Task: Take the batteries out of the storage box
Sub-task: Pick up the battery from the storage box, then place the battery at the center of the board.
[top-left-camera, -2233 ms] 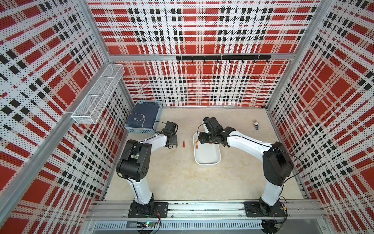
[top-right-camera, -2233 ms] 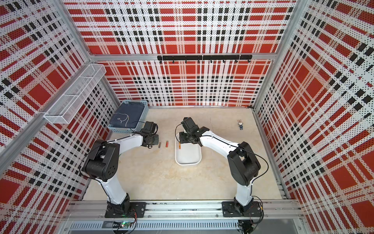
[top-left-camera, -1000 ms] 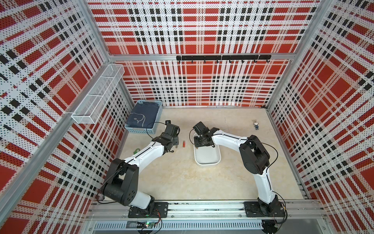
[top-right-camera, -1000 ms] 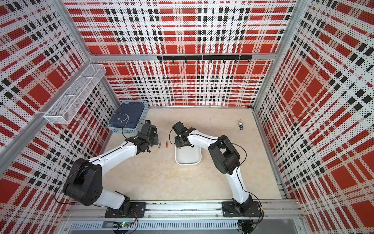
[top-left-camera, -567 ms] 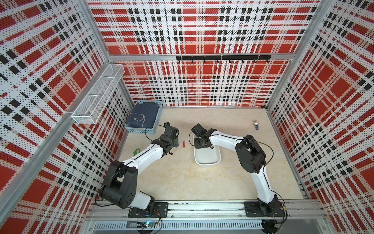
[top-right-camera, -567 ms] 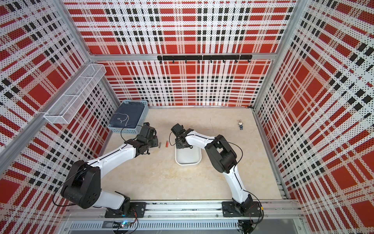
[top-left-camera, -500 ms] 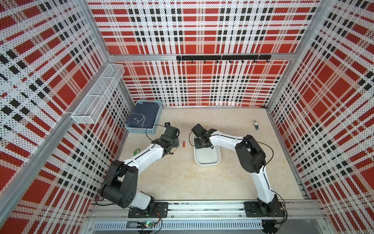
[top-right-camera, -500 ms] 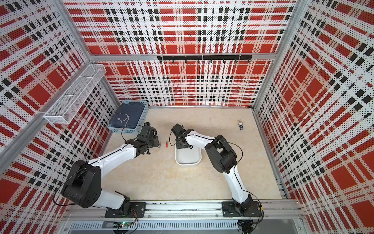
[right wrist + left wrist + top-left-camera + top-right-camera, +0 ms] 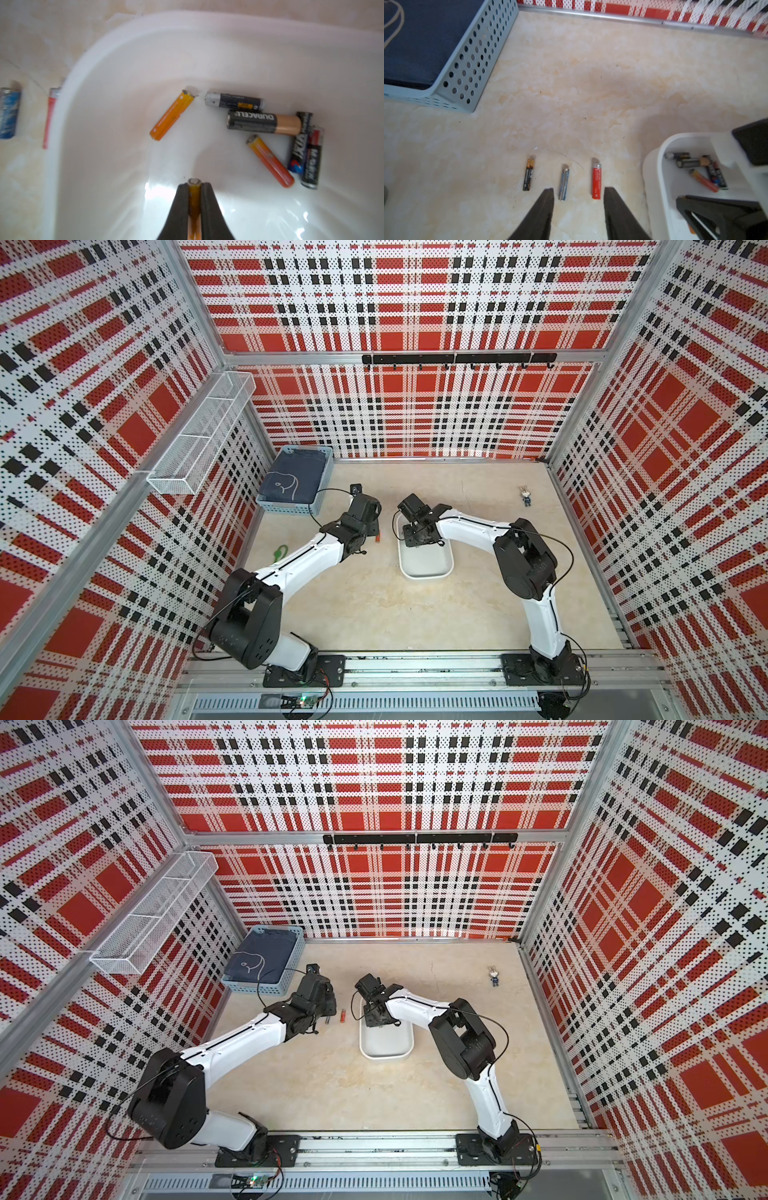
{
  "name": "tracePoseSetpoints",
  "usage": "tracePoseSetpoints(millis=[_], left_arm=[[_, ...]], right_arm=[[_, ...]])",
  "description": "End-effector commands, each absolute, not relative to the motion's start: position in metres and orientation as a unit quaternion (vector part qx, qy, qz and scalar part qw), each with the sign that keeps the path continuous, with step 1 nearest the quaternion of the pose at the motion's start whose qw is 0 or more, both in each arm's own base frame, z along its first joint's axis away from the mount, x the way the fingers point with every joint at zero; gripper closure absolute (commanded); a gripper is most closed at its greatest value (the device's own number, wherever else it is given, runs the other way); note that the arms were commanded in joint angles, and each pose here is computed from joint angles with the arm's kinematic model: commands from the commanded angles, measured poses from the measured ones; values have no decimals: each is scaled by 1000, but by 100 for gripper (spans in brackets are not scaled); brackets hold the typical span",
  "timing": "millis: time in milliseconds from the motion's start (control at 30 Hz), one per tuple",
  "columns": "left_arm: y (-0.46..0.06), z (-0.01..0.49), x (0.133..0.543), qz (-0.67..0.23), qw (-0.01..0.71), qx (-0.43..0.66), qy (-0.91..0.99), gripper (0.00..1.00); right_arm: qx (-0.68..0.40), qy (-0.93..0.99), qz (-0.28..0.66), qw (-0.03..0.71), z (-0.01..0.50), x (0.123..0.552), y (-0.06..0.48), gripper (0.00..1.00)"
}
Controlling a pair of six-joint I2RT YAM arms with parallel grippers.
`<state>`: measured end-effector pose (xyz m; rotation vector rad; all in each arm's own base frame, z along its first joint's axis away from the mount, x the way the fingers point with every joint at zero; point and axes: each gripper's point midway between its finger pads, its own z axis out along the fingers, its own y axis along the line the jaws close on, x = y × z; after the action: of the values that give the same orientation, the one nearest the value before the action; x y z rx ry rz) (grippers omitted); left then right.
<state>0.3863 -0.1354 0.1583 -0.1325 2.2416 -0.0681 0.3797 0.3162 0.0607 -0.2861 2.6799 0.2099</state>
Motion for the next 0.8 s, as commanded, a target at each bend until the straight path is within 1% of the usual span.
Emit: tracePoseSetpoints(millis=[0,100,200,300,400,467,600,767], left_arm=[[-140,197,395,-53,480,-65,873,53],[-157,205,397,-69,483,-51,871,53],[-185,212,395,-80,486,-26,870,53],[-219,215,394,-92,480,7,872,52],[-252,205,395,-103,460,39,881,52],[-272,194,394,-108,445,63,887,52],[-303,164,393,-106,408,99,901,52],[-320,138,388,-99,382,121,911,52]], right_arm=[[-86,954,116,262,124,384,306,100],[-58,952,128,271,143,387,275,100],[-21,953,98,287,152,394,223,100],[15,956,49,290,146,402,160,100],[55,956,13,288,131,407,104,100],[72,957,-7,282,122,410,76,100],[89,961,-31,261,99,416,45,100],[90,967,-39,236,72,422,35,100]])
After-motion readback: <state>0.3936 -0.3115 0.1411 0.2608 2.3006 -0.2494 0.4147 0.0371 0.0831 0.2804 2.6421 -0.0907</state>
